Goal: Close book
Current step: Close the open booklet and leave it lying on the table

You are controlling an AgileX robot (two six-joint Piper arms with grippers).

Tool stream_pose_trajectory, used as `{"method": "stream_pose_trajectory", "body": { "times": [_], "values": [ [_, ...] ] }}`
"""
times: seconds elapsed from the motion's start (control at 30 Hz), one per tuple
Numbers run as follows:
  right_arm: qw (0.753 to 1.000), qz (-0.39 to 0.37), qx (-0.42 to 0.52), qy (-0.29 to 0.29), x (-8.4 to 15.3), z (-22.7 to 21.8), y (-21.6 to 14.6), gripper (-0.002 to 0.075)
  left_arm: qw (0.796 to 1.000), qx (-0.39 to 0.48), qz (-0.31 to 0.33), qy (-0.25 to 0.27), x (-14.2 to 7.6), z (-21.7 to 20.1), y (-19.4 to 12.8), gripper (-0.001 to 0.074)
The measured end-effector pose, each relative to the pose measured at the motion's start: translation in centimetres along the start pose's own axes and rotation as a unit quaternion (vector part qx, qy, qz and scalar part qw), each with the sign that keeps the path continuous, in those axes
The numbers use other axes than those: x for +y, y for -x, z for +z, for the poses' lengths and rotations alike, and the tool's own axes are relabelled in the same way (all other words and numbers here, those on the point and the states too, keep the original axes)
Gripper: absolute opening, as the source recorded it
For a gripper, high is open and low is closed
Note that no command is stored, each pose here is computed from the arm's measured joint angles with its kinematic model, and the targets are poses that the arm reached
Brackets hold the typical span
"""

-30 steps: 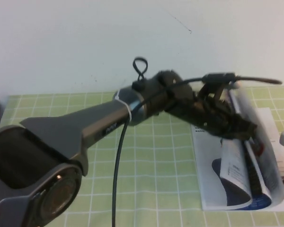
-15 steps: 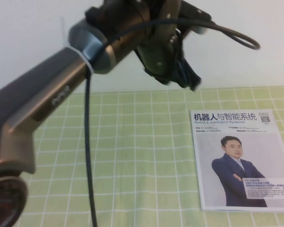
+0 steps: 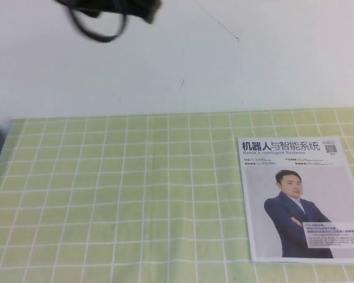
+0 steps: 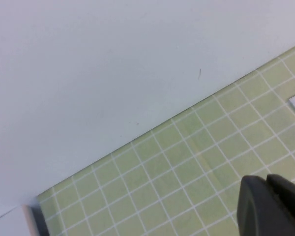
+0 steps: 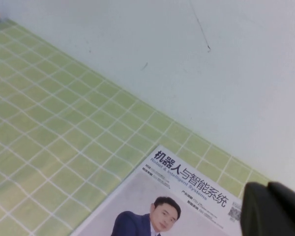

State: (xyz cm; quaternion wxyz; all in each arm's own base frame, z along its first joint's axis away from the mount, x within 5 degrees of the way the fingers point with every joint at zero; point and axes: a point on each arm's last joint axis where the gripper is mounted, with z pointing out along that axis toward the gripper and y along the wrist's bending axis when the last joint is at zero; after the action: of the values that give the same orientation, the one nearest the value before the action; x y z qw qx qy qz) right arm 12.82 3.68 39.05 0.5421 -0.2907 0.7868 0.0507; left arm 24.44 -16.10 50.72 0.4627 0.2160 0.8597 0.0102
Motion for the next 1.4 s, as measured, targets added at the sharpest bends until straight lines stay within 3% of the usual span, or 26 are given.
{"method": "stream_pose_trajectory", "body": {
  "times": [0.2,0.37,0.67,0.83,1.0,1.23,1.4],
  "values": [
    [1.0,-0.028,-0.008,0.003,1.9,-1.6,-2.2,-0.0003,0.999,-0.036,-0.016,0.015,1.9,-3.9,-4.2,-0.0004],
    [0.999,-0.022,0.019,0.016,3.0,-0.8,-5.4,-0.0003,0.998,-0.061,-0.02,0.006,2.1,-4.5,-9.0,-0.0004],
    [0.998,-0.015,0.063,0.015,4.6,1.4,-11.7,-0.0003,0.99,-0.134,0.003,-0.053,0.4,-2.7,-18.1,-0.0004],
    [0.997,-0.017,0.078,0.02,5.1,1.9,-13.3,-0.0003,0.987,-0.142,0.02,-0.076,-0.8,-1.0,-22.4,-0.0004],
    [0.996,-0.016,0.082,0.025,5.2,1.9,-13.5,-0.0003,0.985,-0.143,0.032,-0.088,-1.4,-0.1,-23.9,-0.0004],
    [0.989,-0.014,0.12,0.086,6.3,1.7,-14.2,-0.0003,0.985,-0.147,0.033,-0.089,-1.4,0.0,-23.9,-0.0004],
    [0.988,-0.016,0.124,0.093,6.4,1.6,-14.3,-0.0003,0.985,-0.147,0.034,-0.089,-1.4,0.0,-23.9,-0.0004]
  ]
}}
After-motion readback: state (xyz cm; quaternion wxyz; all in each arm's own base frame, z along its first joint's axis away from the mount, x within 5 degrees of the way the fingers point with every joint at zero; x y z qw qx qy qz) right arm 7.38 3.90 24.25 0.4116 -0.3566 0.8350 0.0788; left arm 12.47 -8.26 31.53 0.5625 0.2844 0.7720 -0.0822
